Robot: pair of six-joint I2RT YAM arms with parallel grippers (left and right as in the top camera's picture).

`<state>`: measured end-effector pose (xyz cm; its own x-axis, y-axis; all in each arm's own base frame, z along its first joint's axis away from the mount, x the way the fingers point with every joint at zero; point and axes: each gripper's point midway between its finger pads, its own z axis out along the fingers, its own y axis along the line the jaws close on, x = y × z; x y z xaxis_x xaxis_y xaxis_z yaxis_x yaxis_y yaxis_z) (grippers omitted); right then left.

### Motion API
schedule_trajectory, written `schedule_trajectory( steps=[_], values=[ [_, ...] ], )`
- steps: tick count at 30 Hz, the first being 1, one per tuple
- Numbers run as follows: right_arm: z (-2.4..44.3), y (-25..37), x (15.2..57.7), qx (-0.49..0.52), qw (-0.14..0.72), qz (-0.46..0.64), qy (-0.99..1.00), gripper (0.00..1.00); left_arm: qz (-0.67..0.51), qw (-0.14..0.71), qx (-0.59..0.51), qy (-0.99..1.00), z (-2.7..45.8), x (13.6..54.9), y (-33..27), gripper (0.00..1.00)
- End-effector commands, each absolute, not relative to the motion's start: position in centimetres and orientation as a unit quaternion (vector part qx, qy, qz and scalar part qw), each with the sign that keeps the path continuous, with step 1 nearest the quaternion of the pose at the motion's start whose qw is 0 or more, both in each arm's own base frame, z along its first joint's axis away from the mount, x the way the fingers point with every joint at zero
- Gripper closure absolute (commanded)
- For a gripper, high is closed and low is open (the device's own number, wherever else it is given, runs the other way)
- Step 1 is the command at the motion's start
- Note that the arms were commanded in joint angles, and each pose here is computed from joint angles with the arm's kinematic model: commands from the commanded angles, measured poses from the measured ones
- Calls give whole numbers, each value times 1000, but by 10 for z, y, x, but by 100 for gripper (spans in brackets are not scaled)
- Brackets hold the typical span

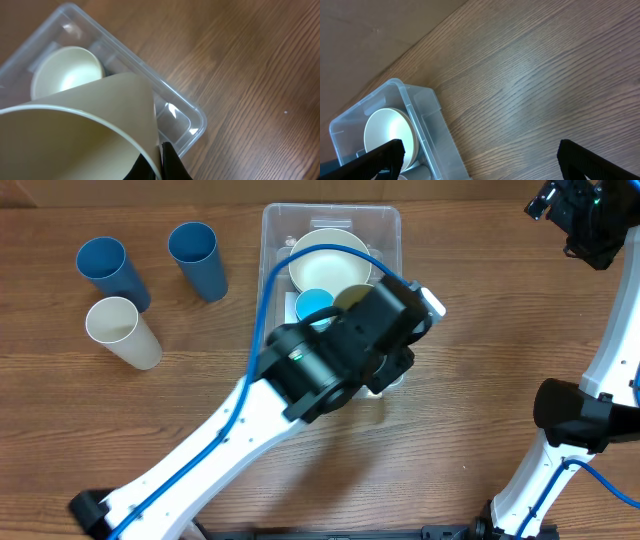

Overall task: Pack container
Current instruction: 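Carry the cream cup into the bin's right side and release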

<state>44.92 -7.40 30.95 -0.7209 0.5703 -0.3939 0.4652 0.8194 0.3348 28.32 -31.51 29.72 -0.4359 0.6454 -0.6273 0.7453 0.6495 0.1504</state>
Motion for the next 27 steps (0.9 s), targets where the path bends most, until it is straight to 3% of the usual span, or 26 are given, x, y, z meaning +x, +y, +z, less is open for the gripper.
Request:
schedule_trajectory(
  steps=[1, 14, 20, 21, 25, 26, 27],
  values=[
    [334, -73, 442, 273, 278, 110, 914, 0, -86, 307, 433, 843, 278, 282, -331, 96],
    [334, -73, 442, 273, 278, 110, 914, 0, -74, 144, 445, 881, 167, 275, -348, 96],
    [334, -73, 442, 273, 278, 110, 914, 0, -73, 110, 449, 884, 144, 271, -351, 94],
    [334, -73, 442, 273, 278, 110, 914, 0, -73, 109, 449, 884, 143, 271, -351, 89],
    [334, -73, 442, 273, 278, 110, 914, 0, -75, 113, 448, 884, 143, 274, -353, 19],
    [334, -73, 442, 273, 278, 110, 914, 0, -75, 113, 448, 884, 143, 274, -353, 5],
    [334, -73, 442, 273, 278, 110, 914, 0, -75, 114, 448, 883, 143, 274, -353, 0]
  ],
)
